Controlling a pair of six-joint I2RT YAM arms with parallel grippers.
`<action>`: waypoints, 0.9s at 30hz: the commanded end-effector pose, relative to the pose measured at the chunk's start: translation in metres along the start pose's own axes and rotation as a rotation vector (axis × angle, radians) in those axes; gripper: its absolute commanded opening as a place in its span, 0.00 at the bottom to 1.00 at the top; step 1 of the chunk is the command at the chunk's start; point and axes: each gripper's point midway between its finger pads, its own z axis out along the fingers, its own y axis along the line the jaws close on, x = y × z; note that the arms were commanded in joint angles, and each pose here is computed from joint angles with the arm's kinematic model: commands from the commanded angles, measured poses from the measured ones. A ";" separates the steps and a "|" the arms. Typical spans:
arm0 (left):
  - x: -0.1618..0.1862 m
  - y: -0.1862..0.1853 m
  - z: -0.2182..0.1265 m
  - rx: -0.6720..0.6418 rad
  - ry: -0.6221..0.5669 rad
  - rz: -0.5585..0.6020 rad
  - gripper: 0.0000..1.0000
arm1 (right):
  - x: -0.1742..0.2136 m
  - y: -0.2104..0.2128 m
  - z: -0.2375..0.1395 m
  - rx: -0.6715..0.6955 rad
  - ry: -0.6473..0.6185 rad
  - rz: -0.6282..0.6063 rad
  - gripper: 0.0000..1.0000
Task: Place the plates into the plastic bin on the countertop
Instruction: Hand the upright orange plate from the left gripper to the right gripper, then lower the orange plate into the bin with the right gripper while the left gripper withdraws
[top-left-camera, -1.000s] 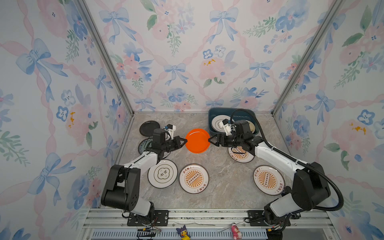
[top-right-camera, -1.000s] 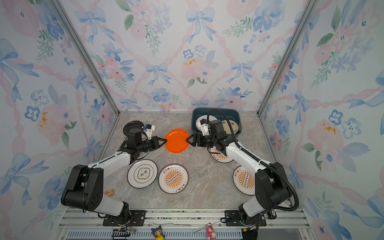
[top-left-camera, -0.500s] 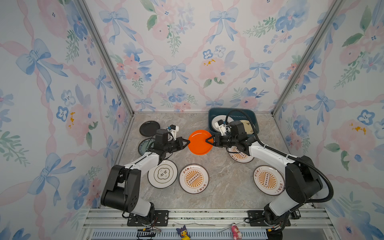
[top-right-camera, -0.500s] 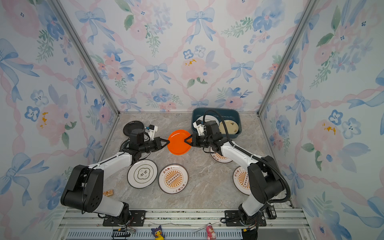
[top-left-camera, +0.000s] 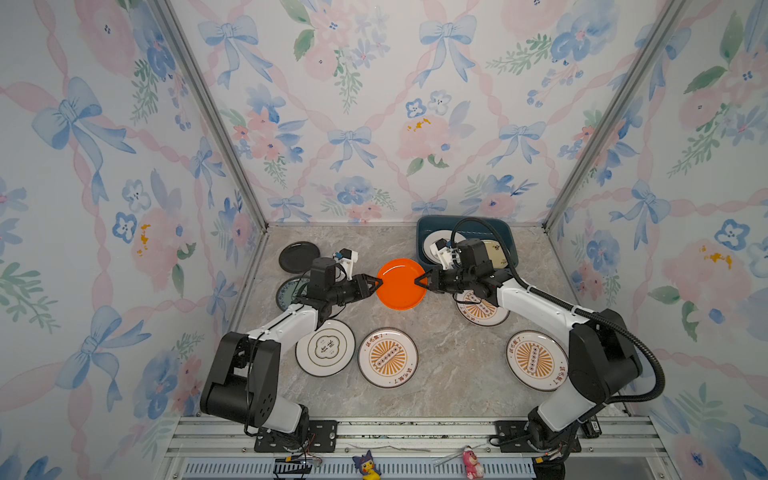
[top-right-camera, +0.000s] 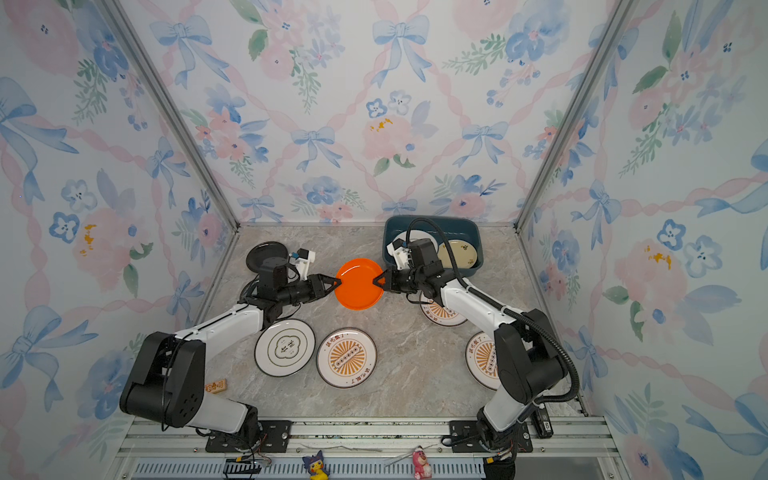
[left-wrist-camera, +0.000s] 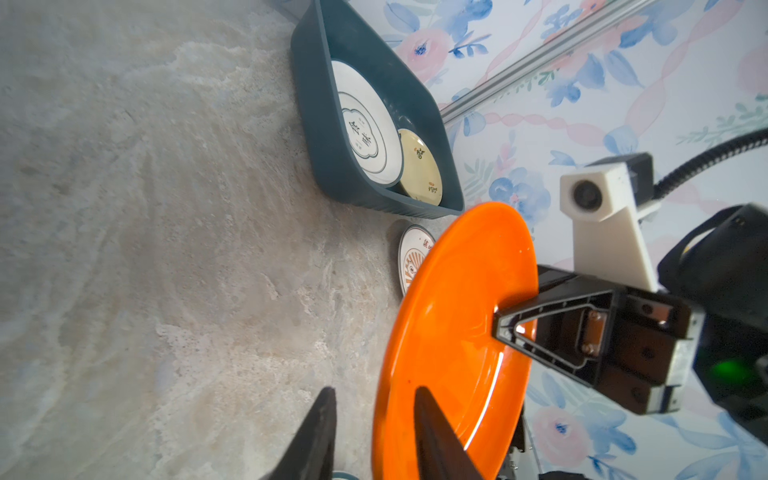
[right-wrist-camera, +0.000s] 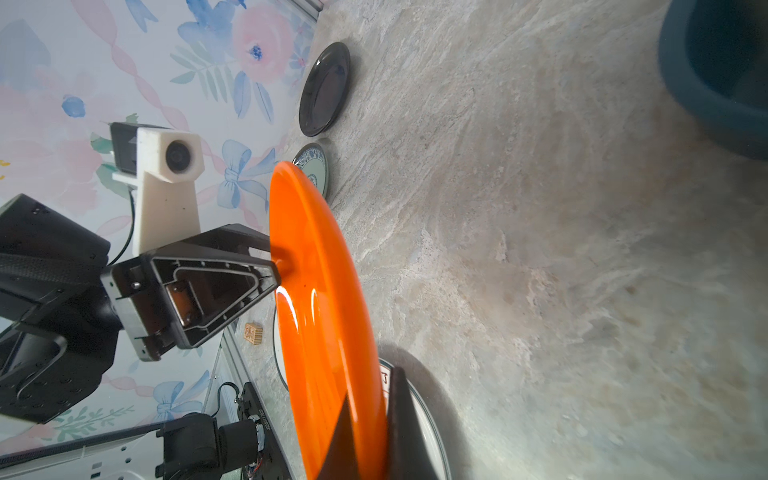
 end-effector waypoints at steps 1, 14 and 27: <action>-0.009 -0.010 -0.007 -0.005 -0.028 0.046 0.47 | -0.033 -0.009 -0.036 0.082 -0.071 -0.011 0.00; -0.027 0.022 -0.039 -0.207 -0.103 0.075 0.98 | -0.112 -0.140 -0.158 0.570 -0.291 0.153 0.00; -0.049 0.125 -0.116 -0.594 -0.313 -0.050 0.98 | -0.142 -0.252 -0.184 0.747 -0.299 0.317 0.00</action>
